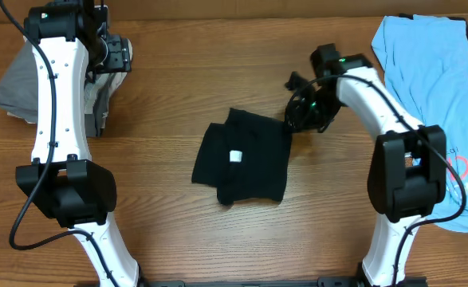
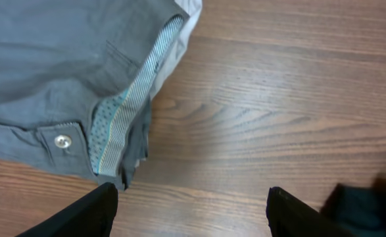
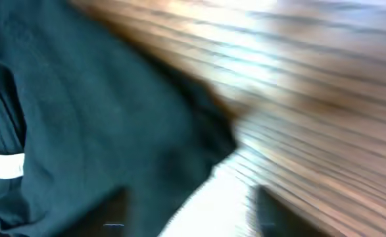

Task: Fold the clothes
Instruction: 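Grasp the folded black shirt's edge with the left gripper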

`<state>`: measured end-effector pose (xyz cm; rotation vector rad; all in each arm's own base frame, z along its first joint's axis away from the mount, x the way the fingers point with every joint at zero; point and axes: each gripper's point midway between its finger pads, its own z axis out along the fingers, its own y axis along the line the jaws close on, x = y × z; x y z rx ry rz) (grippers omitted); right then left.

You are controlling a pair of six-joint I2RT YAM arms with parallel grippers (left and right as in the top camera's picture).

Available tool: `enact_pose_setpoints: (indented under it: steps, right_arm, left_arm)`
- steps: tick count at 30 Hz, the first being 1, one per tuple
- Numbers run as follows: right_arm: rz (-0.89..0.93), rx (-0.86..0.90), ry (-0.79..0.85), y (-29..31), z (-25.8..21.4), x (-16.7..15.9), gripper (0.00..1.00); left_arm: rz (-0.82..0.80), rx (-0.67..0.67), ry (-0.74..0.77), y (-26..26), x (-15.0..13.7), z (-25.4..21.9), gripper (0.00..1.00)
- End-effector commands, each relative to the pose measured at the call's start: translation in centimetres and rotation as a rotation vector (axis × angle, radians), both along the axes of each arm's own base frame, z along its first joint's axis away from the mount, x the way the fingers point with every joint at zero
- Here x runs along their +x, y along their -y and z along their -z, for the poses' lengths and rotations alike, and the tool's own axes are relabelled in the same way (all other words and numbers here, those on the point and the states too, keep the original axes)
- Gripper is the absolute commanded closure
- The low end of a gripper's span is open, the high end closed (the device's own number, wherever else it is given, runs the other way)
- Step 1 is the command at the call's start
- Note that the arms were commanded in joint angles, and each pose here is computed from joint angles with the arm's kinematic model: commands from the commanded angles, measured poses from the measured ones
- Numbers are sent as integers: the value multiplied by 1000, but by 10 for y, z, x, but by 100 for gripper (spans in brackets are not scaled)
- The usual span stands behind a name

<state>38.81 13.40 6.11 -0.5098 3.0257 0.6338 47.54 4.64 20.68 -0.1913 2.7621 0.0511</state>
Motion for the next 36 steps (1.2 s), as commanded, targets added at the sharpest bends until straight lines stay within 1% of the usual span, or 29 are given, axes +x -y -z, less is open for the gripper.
enact_pose_setpoints:
  steps: [1,4,6,8,10,13,15,16,17,20,23,25,27,34,36]
  right_arm:
    - [44,7,57,9,-27,24,0]
    - [144,13,83,18,-53,41,0]
    - [224,19,91,25,-65,51,0]
    - [343,-9,82,39,-66,59,0]
    - [469,-59,62,59,-62,63,0]
    - [543,-83,50,76,-60,65,0]
    - [576,-85,44,86,-60,66,0]
    - [585,-87,43,89,-60,66,0]
    - [594,-89,39,94,-60,66,0]
    - [612,-93,27,103,-59,64,0]
    - [627,-101,27,110,-59,64,0]
    - [630,-107,29,112,-59,64,0]
    - [631,-111,30,113,-58,64,0]
    - [631,-110,32,113,-59,64,0]
    - [631,-111,29,113,-58,64,0]
  left_arm:
    - [46,-108,-14,22,-3,3,25]
    - [172,-230,-23,57,-7,2,27]
    - [238,-271,-42,80,-12,4,26]
    - [309,-283,-75,105,-21,8,23]
    - [415,-275,-123,137,-34,17,19]
    - [520,-268,-183,177,-53,30,15]
    - [588,-259,-233,204,-69,42,15]
    - [608,-246,-261,212,-77,49,17]
    - [619,-229,-296,220,-87,58,19]
    - [589,-196,-387,232,-109,86,23]
    - [549,-198,-455,242,-128,112,27]
    - [554,-222,-495,249,-141,125,30]
    - [554,-228,-516,253,-149,130,35]
    - [577,-219,-503,269,-156,146,40]
    - [582,-217,-505,273,-159,152,45]
